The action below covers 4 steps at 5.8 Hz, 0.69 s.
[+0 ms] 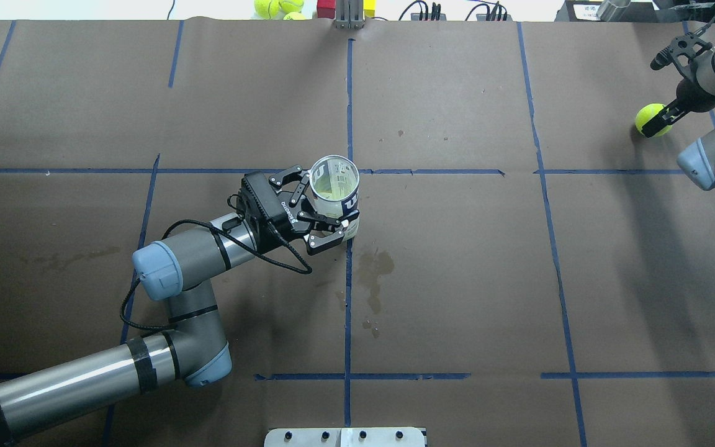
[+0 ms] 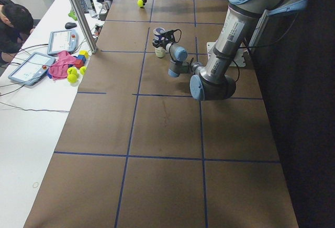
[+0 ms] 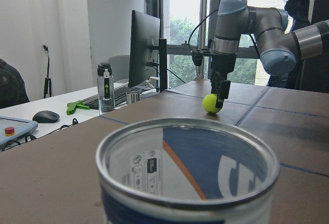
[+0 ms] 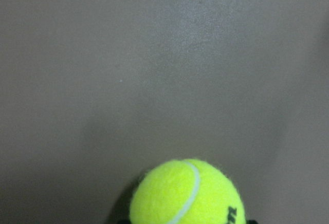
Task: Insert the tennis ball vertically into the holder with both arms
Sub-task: 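Grasp the second yellow tennis ball with the right gripper and lift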
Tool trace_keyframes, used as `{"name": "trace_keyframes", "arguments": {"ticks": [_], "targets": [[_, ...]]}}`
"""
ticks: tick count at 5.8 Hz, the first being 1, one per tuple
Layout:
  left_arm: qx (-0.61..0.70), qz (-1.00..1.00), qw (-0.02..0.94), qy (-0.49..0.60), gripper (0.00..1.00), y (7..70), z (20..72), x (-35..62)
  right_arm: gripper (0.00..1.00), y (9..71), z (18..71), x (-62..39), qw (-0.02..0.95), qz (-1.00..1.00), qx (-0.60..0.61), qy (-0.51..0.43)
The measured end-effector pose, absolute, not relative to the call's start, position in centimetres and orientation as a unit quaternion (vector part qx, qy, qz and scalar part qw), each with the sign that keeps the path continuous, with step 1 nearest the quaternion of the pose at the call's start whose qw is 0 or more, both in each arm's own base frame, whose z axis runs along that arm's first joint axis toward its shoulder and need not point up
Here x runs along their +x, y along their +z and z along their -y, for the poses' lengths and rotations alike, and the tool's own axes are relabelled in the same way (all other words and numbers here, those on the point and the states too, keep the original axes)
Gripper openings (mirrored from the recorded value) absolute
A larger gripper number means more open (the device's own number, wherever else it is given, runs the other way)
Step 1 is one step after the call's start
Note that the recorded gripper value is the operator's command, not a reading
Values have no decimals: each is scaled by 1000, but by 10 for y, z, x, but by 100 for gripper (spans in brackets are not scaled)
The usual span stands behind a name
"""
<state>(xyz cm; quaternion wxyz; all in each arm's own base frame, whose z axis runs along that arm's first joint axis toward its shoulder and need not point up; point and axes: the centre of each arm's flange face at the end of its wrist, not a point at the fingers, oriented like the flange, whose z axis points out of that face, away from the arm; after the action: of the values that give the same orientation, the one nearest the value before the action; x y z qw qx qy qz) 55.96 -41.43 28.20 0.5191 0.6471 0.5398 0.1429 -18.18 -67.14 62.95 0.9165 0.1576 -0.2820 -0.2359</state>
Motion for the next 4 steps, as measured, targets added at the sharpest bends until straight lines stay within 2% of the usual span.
{"name": "trace_keyframes", "arguments": {"ticks": [1, 2, 4], "targets": [[647, -540, 519, 143, 93, 281, 414, 560, 20, 629, 671, -182, 916, 283, 159, -236], [647, -540, 519, 143, 93, 281, 414, 560, 16, 615, 674, -180, 913, 287, 170, -236], [648, -540, 518, 143, 93, 280, 414, 560, 16, 537, 677, -155, 895, 337, 200, -214]]}}
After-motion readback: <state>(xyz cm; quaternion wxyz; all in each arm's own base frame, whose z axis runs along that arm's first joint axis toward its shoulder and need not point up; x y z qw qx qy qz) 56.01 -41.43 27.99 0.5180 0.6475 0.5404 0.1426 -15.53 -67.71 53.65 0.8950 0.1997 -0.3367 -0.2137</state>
